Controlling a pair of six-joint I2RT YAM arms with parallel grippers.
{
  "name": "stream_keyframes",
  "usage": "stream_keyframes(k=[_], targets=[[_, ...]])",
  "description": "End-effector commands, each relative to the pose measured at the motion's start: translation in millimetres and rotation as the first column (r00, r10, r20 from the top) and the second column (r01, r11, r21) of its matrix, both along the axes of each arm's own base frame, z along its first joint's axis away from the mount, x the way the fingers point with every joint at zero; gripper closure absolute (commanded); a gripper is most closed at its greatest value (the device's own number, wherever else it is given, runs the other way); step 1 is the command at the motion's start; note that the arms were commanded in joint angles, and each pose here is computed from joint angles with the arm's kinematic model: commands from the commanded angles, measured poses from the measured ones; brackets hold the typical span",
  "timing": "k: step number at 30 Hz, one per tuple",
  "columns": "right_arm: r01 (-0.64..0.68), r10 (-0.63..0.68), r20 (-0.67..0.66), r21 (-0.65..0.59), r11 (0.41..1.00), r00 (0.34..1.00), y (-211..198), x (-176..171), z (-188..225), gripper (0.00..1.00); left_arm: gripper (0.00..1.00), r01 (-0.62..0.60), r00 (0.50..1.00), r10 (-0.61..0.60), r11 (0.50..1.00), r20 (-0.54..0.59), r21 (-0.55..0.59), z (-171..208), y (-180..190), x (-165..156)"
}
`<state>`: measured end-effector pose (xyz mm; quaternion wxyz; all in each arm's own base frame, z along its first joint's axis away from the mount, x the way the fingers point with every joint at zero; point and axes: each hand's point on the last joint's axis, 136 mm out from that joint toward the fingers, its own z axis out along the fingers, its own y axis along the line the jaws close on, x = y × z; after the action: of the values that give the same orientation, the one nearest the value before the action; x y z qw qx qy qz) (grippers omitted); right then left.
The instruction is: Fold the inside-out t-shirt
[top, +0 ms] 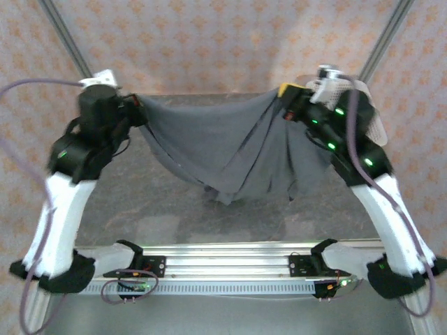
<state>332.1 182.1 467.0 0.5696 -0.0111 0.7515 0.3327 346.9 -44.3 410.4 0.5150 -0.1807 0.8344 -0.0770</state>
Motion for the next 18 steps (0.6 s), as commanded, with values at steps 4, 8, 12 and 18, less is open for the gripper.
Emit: stream_keyframes(k=[4, 8, 12, 18], targets=[[0.020, -0.100, -0.380, -0.208, 0.978, 0.920, 28.9, 83.3, -190.0, 1.00, 0.92, -0.085, 0.952, 0.038, 0.986, -0.304, -0.143, -161.9, 13.8, 88.8], [-0.073, -0.065, -0.520, -0.240, 0.968, 0.852, 53.0, 106.5, -258.6, 1.00, 0.73, -0.108, 0.925, 0.028, 0.975, -0.378, -0.193, -199.6, 30.3, 104.2], [-0.005, -0.188, -0.545, -0.333, 0.943, 0.817, 37.7, 119.6, -281.9, 0.70, 0.57, -0.039, 0.928, -0.083, 0.948, -0.363, -0.316, -184.1, 11.0, 78.6], [0.270, -0.417, -0.436, -0.360, 0.893, 0.797, -43.4, 91.9, -249.3, 0.40, 0.56, 0.073, 0.886, -0.274, 0.879, -0.374, -0.470, -190.6, -80.6, -24.9]])
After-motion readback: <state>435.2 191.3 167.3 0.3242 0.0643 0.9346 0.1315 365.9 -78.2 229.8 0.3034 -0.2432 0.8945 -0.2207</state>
